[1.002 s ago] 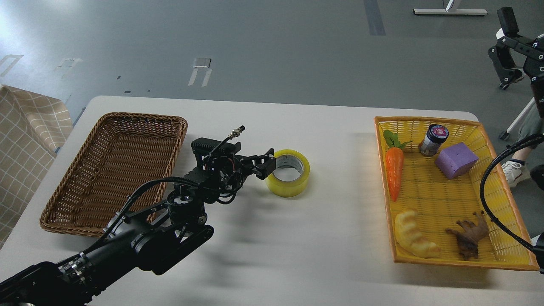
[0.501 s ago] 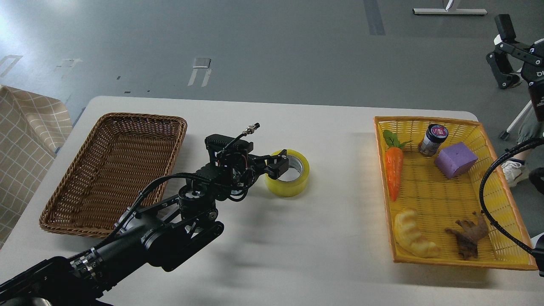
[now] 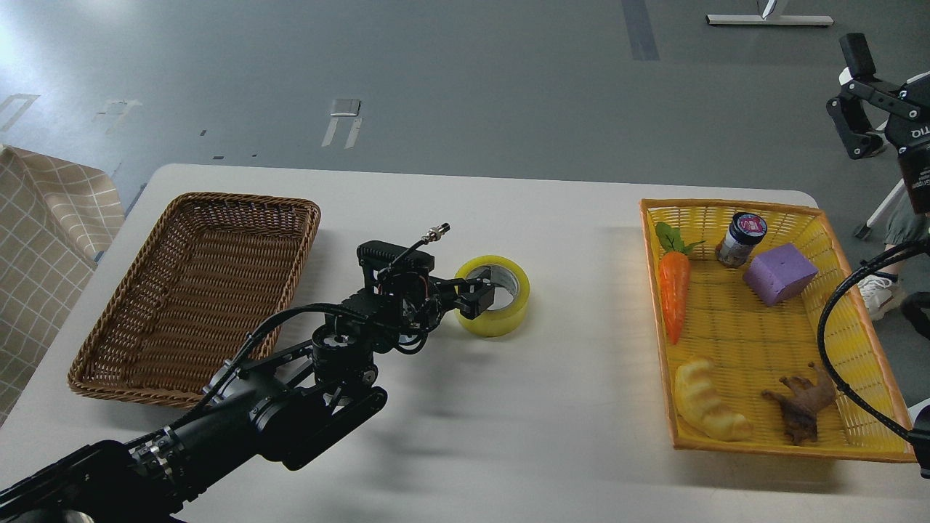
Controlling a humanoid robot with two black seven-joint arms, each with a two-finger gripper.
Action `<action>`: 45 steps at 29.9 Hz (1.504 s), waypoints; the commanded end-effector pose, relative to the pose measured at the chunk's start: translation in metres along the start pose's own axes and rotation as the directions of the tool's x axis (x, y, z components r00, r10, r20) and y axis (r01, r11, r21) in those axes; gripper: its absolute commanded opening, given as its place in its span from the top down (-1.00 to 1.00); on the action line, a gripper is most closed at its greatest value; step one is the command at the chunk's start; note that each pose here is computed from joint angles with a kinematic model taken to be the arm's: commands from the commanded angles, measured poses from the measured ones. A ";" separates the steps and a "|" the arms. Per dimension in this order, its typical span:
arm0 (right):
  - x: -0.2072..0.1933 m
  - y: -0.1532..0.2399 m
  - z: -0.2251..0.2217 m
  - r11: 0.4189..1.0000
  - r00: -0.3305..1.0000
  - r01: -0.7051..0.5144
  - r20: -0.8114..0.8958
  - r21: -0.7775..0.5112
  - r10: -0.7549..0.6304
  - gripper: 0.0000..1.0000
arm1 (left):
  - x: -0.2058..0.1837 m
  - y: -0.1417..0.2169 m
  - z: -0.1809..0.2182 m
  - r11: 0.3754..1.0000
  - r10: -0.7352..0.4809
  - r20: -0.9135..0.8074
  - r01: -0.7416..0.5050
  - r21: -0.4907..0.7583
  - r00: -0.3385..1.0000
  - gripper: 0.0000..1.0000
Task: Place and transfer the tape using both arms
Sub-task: 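Grasp the tape roll's edge with the left gripper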
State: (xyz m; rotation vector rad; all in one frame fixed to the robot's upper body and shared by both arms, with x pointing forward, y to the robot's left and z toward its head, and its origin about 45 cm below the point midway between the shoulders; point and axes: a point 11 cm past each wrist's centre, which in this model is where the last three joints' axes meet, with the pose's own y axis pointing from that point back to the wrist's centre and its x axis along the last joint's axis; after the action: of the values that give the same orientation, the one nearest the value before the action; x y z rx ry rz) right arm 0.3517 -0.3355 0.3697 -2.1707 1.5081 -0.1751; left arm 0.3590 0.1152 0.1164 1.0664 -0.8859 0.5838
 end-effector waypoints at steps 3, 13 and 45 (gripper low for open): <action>0.002 0.004 0.003 1.000 1.000 -0.009 0.001 -0.009 0.009 -1.00 | -0.004 -0.003 0.004 1.000 -0.013 -0.006 0.013 -0.004 1.000 -0.95; 0.003 0.007 0.006 1.000 1.000 -0.016 0.004 -0.018 0.016 -1.00 | -0.008 -0.003 0.006 0.999 -0.020 0.001 0.020 -0.025 1.000 -0.95; 0.007 0.015 0.014 0.999 0.999 -0.032 0.010 -0.043 0.033 -1.00 | -0.014 -0.007 -0.010 0.999 -0.044 0.007 0.044 0.022 0.999 0.10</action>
State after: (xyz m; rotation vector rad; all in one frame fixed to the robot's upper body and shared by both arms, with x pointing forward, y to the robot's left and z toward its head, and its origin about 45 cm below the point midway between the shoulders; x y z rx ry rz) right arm 0.3465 -0.3421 0.3497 -2.1732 1.5560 -0.1219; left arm 0.3596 0.1213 0.0986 1.1055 -0.8619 0.5527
